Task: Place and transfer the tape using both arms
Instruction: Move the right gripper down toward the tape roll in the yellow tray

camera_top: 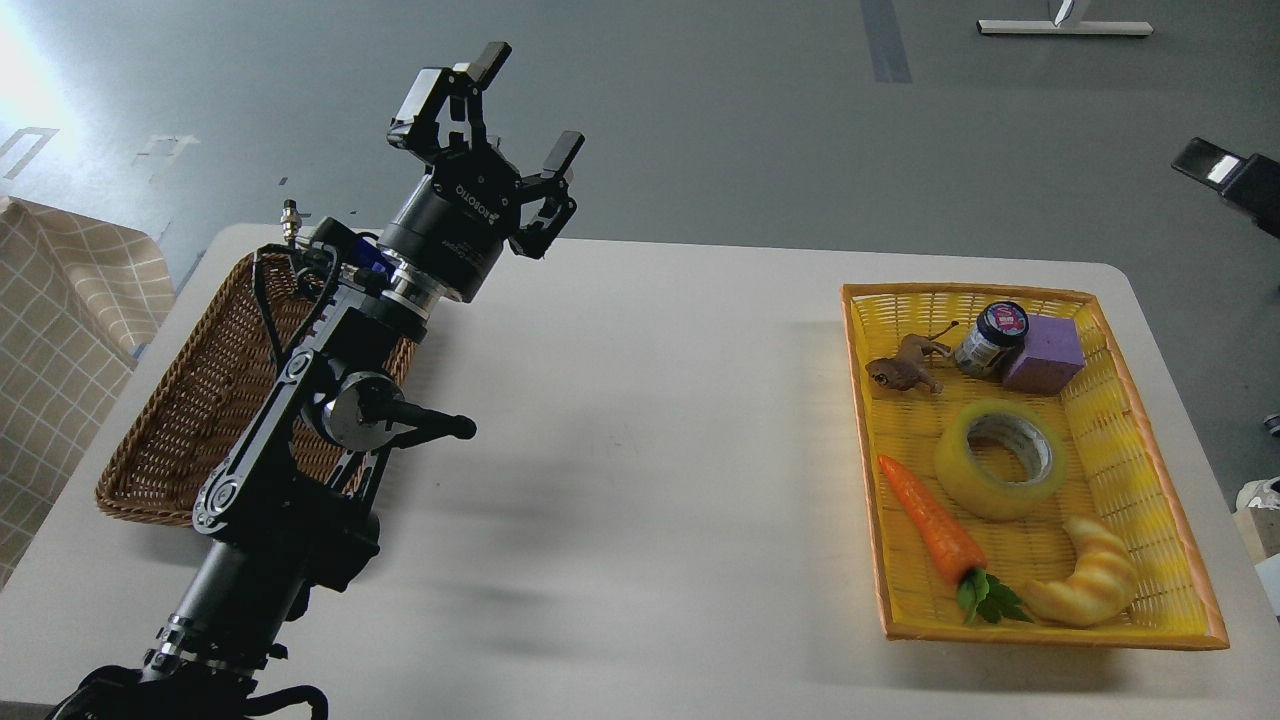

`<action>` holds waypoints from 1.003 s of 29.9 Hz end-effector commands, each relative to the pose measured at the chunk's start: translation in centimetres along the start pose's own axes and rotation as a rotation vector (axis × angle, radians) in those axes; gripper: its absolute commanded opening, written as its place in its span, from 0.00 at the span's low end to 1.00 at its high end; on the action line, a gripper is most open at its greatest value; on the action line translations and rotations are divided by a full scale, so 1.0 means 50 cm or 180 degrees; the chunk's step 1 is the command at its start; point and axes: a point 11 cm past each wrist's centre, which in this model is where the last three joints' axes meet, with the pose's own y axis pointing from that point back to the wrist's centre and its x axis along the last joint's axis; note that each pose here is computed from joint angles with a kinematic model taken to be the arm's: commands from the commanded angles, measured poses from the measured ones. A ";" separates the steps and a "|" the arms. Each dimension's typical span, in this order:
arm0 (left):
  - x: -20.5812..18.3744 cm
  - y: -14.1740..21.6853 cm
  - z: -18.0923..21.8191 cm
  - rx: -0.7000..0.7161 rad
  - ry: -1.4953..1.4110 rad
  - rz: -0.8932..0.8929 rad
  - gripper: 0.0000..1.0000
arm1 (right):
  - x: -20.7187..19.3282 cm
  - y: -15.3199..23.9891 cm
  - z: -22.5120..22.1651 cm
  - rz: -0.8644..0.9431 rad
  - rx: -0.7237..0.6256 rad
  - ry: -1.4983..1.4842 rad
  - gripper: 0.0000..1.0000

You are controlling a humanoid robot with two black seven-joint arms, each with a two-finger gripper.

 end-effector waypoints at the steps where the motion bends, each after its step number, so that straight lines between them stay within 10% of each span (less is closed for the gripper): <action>1: -0.001 0.000 0.000 0.0000 0.0002 -0.0005 0.98 | -0.040 0.008 0.050 -0.0201 -0.0502 0.0447 0.99; 30: 0.012 0.026 -0.019 0.0053 0.0041 0.0097 0.98 | -0.311 -0.056 0.066 -0.0848 -0.0766 0.0759 0.86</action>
